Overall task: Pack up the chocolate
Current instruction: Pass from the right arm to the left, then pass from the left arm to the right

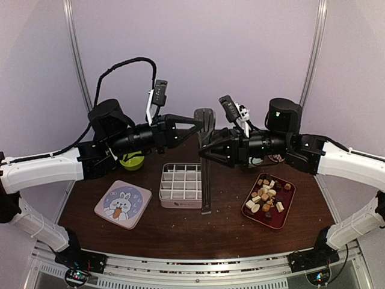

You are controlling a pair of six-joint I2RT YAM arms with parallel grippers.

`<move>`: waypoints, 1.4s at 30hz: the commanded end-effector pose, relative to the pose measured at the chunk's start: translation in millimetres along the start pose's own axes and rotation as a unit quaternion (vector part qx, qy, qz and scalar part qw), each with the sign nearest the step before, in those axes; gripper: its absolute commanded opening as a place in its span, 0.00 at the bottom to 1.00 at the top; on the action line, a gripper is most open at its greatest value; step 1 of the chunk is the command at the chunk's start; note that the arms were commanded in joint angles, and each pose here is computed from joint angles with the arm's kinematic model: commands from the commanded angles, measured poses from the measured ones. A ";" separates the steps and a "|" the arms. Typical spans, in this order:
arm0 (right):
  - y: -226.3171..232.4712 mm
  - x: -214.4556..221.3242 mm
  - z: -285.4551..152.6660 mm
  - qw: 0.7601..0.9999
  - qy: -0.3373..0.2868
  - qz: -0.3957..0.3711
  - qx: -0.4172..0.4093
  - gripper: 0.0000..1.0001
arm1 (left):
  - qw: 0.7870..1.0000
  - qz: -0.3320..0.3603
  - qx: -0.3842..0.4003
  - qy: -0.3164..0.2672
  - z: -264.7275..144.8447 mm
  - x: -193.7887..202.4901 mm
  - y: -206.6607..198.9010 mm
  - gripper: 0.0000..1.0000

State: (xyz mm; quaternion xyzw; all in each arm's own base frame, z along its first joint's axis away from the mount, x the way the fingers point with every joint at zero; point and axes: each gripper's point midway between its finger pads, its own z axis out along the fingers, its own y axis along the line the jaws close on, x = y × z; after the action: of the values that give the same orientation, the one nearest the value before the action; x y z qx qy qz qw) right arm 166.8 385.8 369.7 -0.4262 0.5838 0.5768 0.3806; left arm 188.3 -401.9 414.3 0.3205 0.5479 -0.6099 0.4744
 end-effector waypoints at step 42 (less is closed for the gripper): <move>19.2 -29.6 -30.0 0.969 -0.241 0.057 0.002 0.45 | 0.956 -0.078 0.077 -0.271 -40.4 -113.4 -25.2 0.00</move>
State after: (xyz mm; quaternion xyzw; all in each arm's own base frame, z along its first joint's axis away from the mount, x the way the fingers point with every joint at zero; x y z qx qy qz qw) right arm 162.2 355.4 397.1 -0.2431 0.5110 0.6762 0.4717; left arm 203.2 -353.3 498.4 0.1432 0.4131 -0.7401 0.5109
